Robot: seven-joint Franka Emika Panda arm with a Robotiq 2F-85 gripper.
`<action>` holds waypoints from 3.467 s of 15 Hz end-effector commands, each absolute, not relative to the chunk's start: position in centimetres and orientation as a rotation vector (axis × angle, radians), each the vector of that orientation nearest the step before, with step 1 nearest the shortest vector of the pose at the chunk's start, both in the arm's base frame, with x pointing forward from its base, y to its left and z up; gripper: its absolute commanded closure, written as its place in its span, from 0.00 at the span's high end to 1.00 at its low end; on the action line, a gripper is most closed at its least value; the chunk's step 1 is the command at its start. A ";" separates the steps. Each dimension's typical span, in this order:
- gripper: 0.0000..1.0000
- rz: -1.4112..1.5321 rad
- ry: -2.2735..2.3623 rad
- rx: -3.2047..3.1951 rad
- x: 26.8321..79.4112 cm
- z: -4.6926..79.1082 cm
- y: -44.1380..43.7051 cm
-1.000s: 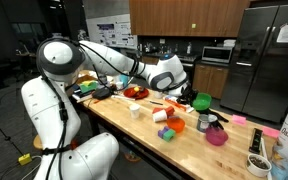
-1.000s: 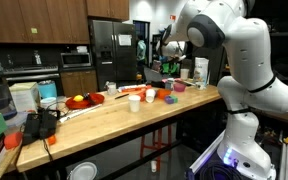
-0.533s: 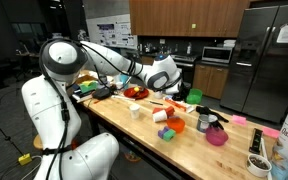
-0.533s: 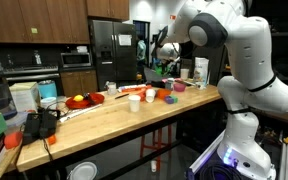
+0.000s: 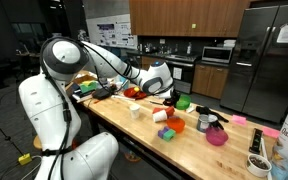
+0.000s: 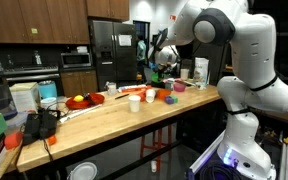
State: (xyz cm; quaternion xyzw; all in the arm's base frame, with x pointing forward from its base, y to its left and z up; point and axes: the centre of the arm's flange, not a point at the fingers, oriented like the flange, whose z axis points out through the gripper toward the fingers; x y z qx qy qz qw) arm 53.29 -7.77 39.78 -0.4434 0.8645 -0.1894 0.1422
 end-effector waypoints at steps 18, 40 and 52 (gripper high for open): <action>0.01 -0.116 2.535 -1.052 51.2 38.7 -3.3; 0.01 0.011 3.091 -0.817 46.6 37.7 -6.8; 0.01 -0.394 3.075 -0.866 51.8 40.8 -9.6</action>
